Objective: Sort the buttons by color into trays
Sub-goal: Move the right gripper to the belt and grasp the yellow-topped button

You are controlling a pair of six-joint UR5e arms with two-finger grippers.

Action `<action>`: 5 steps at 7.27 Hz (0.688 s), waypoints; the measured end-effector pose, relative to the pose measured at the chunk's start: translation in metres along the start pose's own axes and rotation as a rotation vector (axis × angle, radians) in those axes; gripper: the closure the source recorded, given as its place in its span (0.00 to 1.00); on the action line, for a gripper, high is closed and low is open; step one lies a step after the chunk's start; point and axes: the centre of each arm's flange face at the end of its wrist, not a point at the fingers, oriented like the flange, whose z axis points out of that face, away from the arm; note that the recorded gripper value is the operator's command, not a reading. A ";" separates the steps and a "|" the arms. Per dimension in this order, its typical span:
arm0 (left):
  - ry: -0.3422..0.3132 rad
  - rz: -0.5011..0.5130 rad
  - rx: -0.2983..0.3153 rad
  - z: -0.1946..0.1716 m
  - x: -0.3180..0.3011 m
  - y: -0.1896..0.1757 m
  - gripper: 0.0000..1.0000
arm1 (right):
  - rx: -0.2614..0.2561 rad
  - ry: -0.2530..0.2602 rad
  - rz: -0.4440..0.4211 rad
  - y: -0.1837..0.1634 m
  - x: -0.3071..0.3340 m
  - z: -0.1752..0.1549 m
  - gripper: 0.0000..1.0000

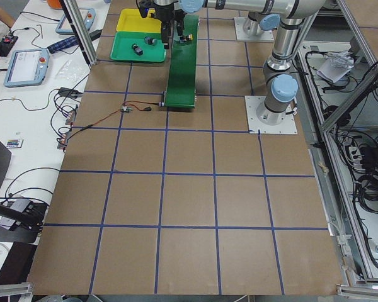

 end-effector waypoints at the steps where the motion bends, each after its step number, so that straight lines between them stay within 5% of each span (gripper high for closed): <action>1: 0.000 0.000 0.000 0.000 0.000 0.000 0.00 | -0.005 0.005 -0.004 0.000 0.001 0.003 0.83; 2: 0.000 0.000 -0.001 0.001 0.000 0.001 0.00 | -0.011 0.008 -0.009 0.000 0.002 0.004 1.00; 5: 0.001 -0.004 -0.003 0.002 0.000 0.001 0.00 | -0.020 0.013 -0.010 0.002 0.004 0.005 1.00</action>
